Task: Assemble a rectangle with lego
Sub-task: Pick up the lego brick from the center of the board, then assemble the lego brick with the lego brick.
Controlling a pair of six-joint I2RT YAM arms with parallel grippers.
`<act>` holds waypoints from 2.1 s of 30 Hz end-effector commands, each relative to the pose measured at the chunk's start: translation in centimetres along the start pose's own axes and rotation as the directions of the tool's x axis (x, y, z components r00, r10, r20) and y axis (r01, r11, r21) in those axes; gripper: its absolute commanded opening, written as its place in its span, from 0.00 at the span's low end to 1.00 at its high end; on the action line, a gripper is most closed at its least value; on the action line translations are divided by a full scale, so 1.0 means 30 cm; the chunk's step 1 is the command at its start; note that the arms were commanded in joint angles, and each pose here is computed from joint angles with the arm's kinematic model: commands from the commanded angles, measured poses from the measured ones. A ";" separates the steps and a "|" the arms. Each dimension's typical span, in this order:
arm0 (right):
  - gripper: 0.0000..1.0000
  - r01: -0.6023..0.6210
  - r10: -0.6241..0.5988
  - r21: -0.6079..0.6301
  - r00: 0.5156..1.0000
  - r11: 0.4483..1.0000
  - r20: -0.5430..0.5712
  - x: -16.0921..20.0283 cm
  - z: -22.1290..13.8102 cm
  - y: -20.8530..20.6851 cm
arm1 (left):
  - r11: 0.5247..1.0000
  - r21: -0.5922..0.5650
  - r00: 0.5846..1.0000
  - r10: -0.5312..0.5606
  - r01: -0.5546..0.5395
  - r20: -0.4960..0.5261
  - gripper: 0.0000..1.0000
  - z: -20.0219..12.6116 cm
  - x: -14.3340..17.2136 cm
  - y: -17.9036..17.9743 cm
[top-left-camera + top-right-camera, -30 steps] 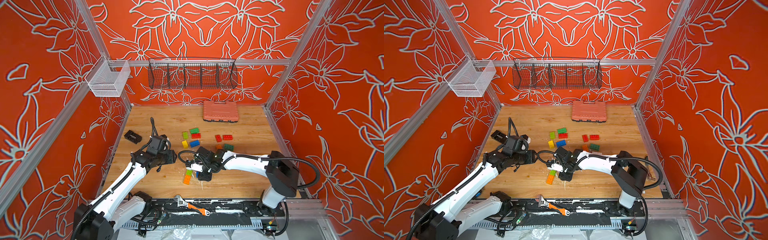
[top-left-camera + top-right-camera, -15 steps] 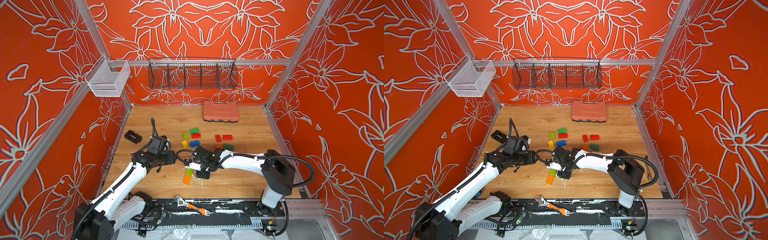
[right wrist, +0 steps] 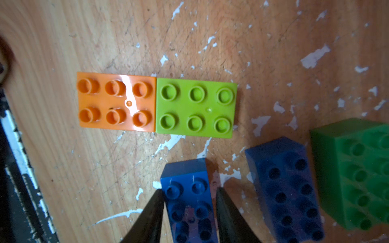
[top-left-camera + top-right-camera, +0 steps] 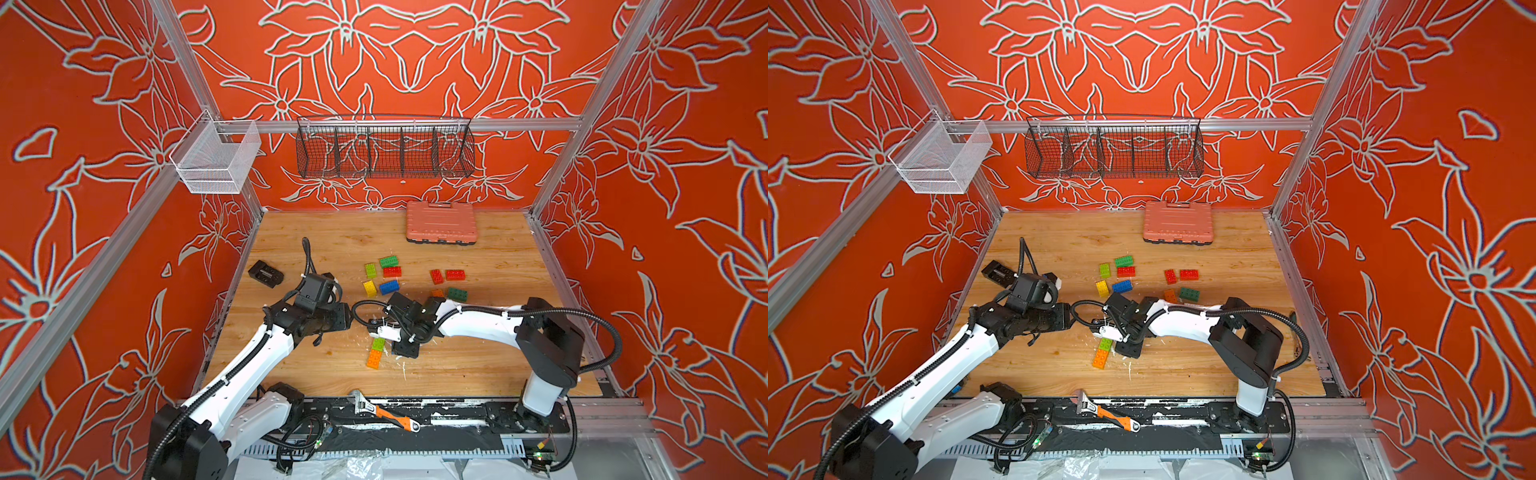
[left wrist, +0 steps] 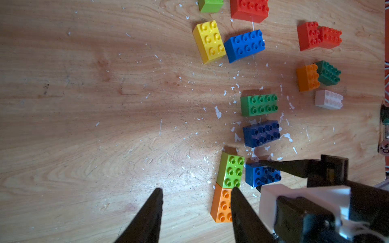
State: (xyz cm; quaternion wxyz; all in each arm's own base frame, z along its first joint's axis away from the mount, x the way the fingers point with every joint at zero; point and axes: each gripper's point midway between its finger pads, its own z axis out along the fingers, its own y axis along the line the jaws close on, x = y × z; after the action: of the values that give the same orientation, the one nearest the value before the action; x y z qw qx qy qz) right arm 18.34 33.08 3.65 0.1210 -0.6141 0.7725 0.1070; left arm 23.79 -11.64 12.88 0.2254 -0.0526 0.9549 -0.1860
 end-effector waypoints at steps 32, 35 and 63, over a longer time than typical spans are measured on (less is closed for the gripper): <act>0.20 -0.060 0.061 -0.035 0.997 0.998 0.039 -0.080 -0.119 0.044 | 0.976 -0.182 0.992 -0.128 0.123 -0.017 0.51 0.033 0.020 0.132; 0.18 -0.077 0.077 -0.042 0.997 0.996 0.006 -0.089 -0.138 0.053 | 0.965 -0.158 0.977 -0.215 0.211 -0.009 0.51 0.050 0.001 0.157; 0.16 -0.074 0.073 -0.012 0.995 0.997 -0.073 -0.188 -0.060 0.089 | 0.922 -0.115 0.929 -0.369 0.368 0.018 0.51 0.028 -0.032 0.256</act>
State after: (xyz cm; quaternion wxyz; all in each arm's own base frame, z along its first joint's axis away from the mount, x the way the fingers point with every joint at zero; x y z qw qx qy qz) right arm 16.54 38.35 7.25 0.0873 -0.5932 0.7932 0.1066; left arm 25.56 -4.96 10.07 0.1866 -0.2413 0.9358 -0.1768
